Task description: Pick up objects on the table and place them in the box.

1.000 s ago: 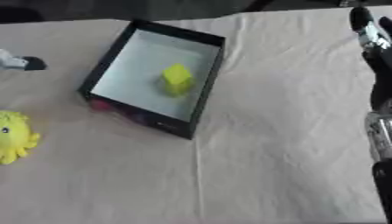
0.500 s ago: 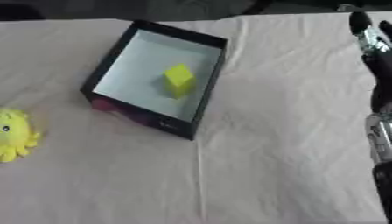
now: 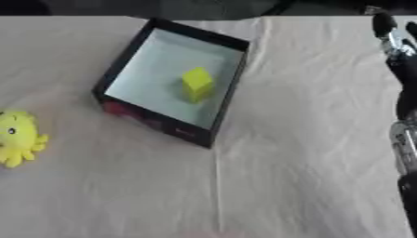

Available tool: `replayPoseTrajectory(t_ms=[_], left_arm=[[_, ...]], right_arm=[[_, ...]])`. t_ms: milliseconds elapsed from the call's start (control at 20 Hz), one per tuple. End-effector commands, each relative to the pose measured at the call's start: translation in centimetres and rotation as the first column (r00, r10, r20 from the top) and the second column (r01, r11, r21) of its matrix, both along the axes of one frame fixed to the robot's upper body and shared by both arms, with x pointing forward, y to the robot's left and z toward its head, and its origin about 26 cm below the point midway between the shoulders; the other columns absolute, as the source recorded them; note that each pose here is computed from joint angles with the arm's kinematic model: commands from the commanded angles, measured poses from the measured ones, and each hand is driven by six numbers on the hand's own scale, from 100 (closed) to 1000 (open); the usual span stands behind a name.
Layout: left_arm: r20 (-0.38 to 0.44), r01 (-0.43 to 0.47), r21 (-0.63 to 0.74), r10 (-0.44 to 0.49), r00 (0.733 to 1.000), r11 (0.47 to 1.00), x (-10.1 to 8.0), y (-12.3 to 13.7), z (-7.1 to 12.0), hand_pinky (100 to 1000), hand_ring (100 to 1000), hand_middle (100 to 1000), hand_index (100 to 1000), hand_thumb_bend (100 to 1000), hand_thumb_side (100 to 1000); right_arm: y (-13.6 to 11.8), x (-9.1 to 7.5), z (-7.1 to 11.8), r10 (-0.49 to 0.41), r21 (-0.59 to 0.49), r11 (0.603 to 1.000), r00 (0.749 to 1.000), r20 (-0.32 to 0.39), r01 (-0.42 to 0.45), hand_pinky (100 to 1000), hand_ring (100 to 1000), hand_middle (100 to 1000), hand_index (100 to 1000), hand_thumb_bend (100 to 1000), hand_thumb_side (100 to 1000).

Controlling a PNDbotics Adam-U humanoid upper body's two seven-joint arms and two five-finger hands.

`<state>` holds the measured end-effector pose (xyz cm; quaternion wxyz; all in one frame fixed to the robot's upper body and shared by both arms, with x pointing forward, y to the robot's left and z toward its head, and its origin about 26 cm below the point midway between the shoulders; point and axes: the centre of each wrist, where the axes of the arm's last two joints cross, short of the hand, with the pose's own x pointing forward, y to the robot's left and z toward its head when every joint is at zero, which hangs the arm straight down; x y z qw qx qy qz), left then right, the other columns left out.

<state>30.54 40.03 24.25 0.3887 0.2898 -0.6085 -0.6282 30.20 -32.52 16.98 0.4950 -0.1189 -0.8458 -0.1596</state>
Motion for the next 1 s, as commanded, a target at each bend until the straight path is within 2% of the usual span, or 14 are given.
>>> replayPoseTrajectory(t_ms=[50,200,650,1000], left_arm=[[0.001,-0.010,0.053,0.010,1.000,0.999,-0.2,0.3,0.9,808,738,773,874,694,447],[-0.022,-0.040,0.118,0.043,0.999,0.992,-0.2,0.8,0.2,815,750,778,879,705,424],[-0.111,-0.160,0.150,0.178,0.978,0.976,0.3,3.6,-4.3,817,755,787,901,742,374],[-0.040,-0.194,0.099,0.199,0.979,0.976,1.8,3.5,-4.7,813,750,788,900,766,375]], right_arm=[[-0.2,-0.1,0.8,-0.002,-0.025,1.000,1.000,0.022,0.002,956,916,947,854,670,283],[-0.1,-0.1,0.8,0.002,-0.026,1.000,1.000,0.021,-0.001,956,916,947,854,668,283],[0.0,-0.3,0.6,0.002,-0.021,1.000,1.000,0.018,-0.002,957,916,947,854,667,283],[0.2,-0.2,0.4,0.012,-0.022,1.000,1.000,0.011,-0.012,959,917,948,854,665,283]])
